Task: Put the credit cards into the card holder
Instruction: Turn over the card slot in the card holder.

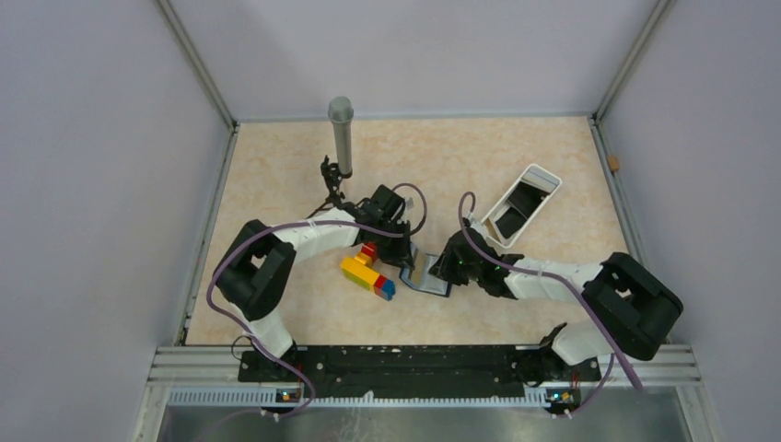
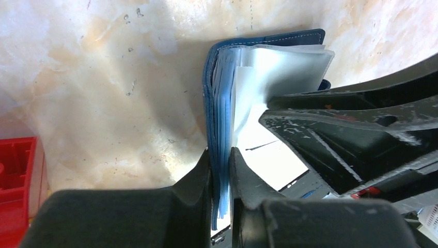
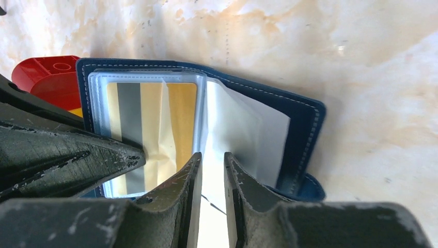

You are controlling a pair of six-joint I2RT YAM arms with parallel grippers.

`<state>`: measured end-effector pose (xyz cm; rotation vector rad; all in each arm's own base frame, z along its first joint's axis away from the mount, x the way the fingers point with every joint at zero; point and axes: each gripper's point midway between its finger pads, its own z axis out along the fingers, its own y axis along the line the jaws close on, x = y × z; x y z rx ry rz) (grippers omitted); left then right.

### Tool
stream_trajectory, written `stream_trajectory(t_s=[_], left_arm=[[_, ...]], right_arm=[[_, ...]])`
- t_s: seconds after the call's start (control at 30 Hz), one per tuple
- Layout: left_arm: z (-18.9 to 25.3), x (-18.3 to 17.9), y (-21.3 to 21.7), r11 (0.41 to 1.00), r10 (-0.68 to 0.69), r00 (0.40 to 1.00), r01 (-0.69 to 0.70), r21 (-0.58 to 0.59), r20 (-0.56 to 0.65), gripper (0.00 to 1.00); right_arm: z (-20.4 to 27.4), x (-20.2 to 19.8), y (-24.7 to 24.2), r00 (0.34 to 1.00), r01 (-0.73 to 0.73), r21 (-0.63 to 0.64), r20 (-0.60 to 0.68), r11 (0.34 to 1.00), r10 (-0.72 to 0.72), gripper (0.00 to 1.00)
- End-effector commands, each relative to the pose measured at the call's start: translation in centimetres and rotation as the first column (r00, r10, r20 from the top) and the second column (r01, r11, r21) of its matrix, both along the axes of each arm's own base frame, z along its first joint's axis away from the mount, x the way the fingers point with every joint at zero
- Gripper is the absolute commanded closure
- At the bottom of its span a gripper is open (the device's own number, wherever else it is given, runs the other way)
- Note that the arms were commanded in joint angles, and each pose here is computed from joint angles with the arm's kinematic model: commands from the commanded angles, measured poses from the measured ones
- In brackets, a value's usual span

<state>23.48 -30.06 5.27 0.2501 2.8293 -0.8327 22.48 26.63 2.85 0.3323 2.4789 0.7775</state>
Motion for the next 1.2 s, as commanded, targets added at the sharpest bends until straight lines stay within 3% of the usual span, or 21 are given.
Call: stream_trajectory(t_s=[0.0, 0.13, 0.4, 0.5, 0.6, 1.0, 1.17], left_arm=[[-0.3, 0.6, 0.3, 1.000, 0.016, 0.999, -0.017, 0.025, 0.037, 0.92], [-0.3, 0.4, 0.0, 1.000, 0.011, 0.999, -0.011, 0.001, 0.031, 0.93], [0.3, 0.5, -0.3, 1.000, 0.009, 0.999, -0.008, -0.020, 0.041, 0.93], [0.5, 0.6, -0.3, 1.000, 0.013, 0.999, -0.012, -0.019, 0.048, 0.94], [0.5, 0.5, -0.2, 1.000, 0.015, 0.999, -0.014, -0.022, 0.045, 0.94], [1.3, 0.5, -0.6, 0.999, 0.010, 0.999, -0.007, -0.049, 0.053, 0.93], [2.2, -0.1, -1.7, 0.991, -0.024, 0.999, 0.030, -0.132, 0.048, 0.88]], right_arm=[[-0.1, 0.1, -3.5, 0.998, 0.057, -0.127, 0.029, 0.990, -0.054, 0.78], [-0.1, -0.3, -5.5, 0.997, 0.082, -0.177, 0.026, 0.981, -0.079, 0.77], [1.7, 0.3, -6.0, 0.997, 0.069, -0.149, 0.054, 0.986, -0.062, 0.74], [2.6, 0.4, -4.9, 0.997, 0.034, -0.091, 0.071, 0.995, -0.028, 0.63], [2.7, 0.4, -4.1, 0.998, 0.020, -0.034, 0.067, 0.999, -0.018, 0.59], [-0.5, -0.3, -4.0, 1.000, 0.023, -0.032, -0.016, 0.999, -0.024, 0.60], [-1.9, -0.6, -4.0, 0.998, 0.032, -0.036, -0.046, 0.999, -0.033, 0.74]])
